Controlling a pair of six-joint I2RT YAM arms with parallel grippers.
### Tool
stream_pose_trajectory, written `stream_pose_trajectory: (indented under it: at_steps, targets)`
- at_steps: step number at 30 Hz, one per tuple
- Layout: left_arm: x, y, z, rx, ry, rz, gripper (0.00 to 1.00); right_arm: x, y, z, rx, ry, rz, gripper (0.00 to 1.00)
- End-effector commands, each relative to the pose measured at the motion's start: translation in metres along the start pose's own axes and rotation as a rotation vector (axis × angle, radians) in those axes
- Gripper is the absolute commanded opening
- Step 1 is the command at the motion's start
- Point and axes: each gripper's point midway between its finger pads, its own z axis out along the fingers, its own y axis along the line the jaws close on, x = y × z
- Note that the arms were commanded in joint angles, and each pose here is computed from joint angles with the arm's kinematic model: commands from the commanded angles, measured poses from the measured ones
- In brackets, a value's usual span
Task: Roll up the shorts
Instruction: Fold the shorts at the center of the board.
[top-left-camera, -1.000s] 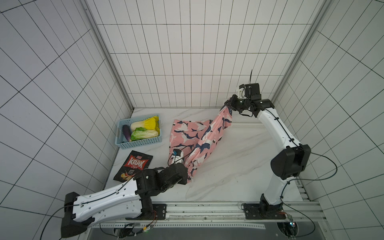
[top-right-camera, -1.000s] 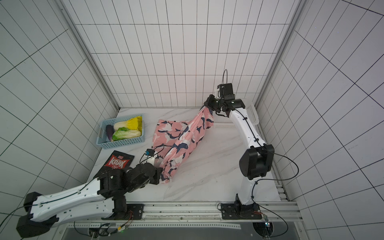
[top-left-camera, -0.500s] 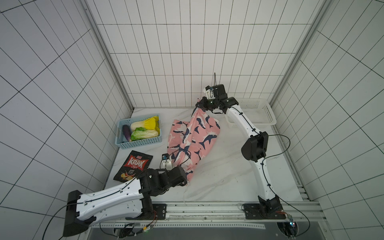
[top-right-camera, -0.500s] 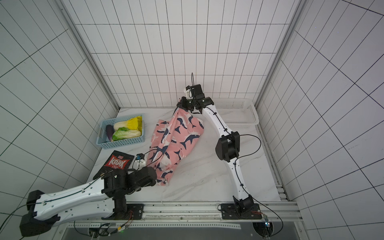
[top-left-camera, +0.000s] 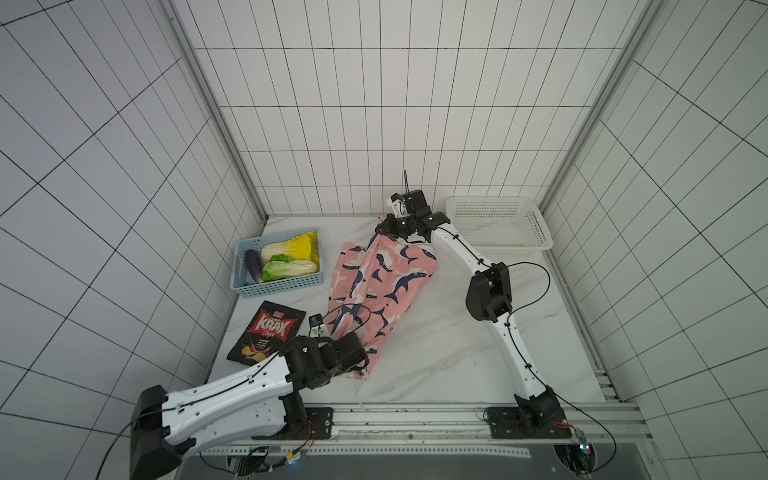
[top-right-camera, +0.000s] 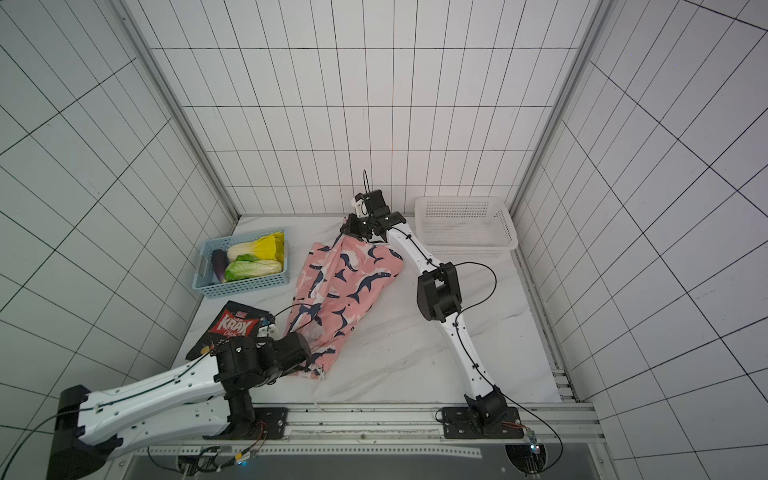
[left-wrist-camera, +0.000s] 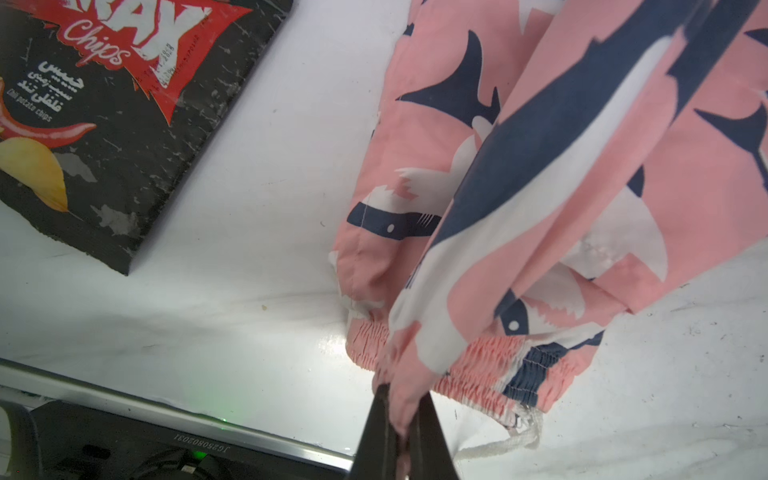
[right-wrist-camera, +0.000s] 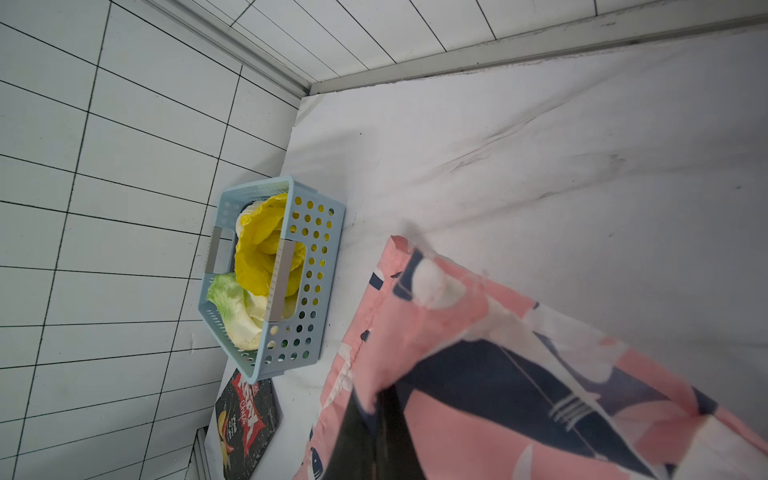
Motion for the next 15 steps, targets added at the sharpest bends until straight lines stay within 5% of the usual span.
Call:
stream_pose_trajectory:
  at_steps: [1,9,15]
  targets:
    - [0.016,0.011,0.008,-0.058,0.087,0.044,0.00,-0.009,-0.029,0.004,0.070,-0.039,-0.019,0.00]
    - [0.023,0.000,0.024,-0.077,0.194,0.089,0.00,0.058,-0.084,0.013,0.200,0.117,0.049,0.00]
    - [0.015,-0.021,0.029,-0.036,0.174,0.142,0.00,0.067,-0.135,-0.023,0.331,0.104,0.144,0.00]
